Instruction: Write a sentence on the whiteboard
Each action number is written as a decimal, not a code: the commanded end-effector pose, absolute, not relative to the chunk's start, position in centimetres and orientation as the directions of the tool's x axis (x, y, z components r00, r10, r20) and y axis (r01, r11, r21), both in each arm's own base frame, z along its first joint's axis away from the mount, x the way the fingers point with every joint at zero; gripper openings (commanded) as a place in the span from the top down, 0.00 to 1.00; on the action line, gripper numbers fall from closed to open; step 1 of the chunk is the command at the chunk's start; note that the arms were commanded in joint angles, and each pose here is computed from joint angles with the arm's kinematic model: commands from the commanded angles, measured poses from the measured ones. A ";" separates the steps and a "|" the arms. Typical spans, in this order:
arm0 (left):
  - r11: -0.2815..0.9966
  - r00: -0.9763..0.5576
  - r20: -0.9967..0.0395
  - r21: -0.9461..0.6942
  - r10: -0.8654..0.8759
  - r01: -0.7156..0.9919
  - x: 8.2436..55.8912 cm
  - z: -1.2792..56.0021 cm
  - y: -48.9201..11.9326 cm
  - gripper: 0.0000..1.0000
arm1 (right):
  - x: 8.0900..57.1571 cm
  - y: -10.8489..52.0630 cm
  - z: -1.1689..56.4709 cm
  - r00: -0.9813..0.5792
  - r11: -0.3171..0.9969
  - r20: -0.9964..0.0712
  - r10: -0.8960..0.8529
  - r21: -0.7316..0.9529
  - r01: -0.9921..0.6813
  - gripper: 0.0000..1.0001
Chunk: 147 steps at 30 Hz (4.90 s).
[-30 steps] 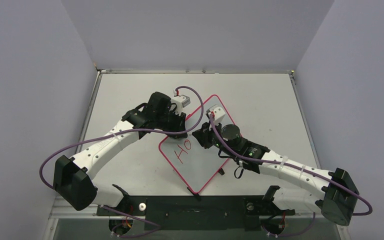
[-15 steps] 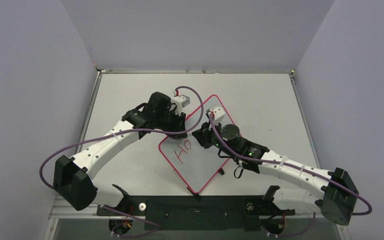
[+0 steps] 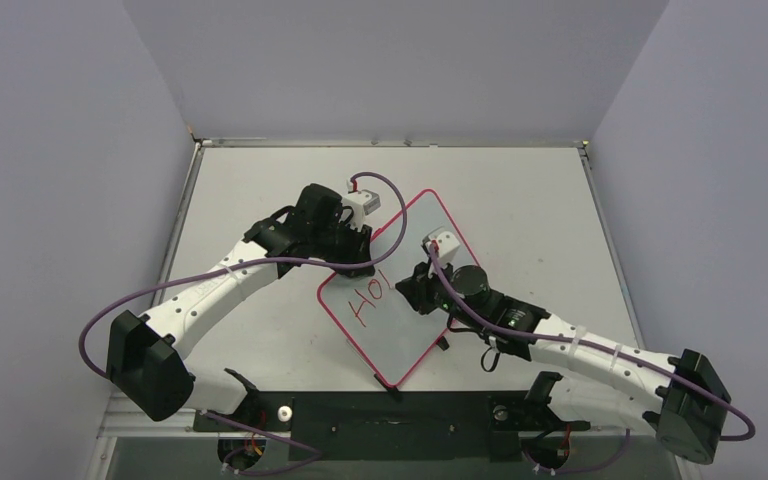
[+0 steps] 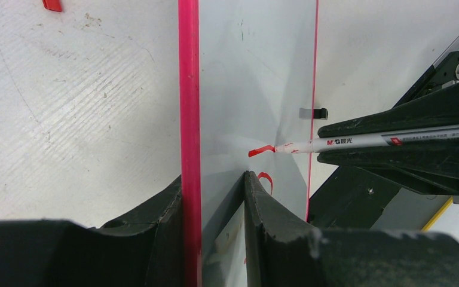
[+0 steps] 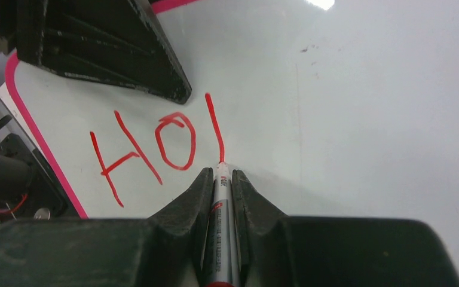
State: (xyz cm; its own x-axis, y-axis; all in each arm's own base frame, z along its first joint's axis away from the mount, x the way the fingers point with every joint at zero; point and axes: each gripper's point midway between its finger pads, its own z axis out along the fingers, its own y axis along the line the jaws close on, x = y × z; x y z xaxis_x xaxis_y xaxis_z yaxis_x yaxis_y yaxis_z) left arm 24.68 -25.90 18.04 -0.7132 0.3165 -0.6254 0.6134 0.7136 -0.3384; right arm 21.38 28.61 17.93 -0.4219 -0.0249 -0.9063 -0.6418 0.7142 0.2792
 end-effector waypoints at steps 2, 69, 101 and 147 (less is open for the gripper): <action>0.778 -0.660 -0.590 -0.083 0.465 0.623 26.1 14.7 -21.9 1.00 | 19.9 27.7 16.8 -0.452 0.719 -0.890 -0.063 0.273 -0.639 1.00; 0.779 -0.654 -0.597 -0.076 0.464 0.622 26.2 14.9 -21.8 1.00 | 26.0 29.0 20.3 -0.386 0.825 -0.922 -0.043 0.185 -0.534 1.00; 0.782 -0.656 -0.592 -0.068 0.468 0.619 26.2 14.8 -21.8 1.00 | 21.8 30.3 19.8 -0.422 0.725 -0.907 0.004 0.293 -0.623 1.00; 0.783 -0.657 -0.588 -0.062 0.472 0.618 26.2 14.6 -21.7 1.00 | 23.4 26.9 21.4 -0.327 0.794 -0.944 0.041 0.230 -0.563 1.00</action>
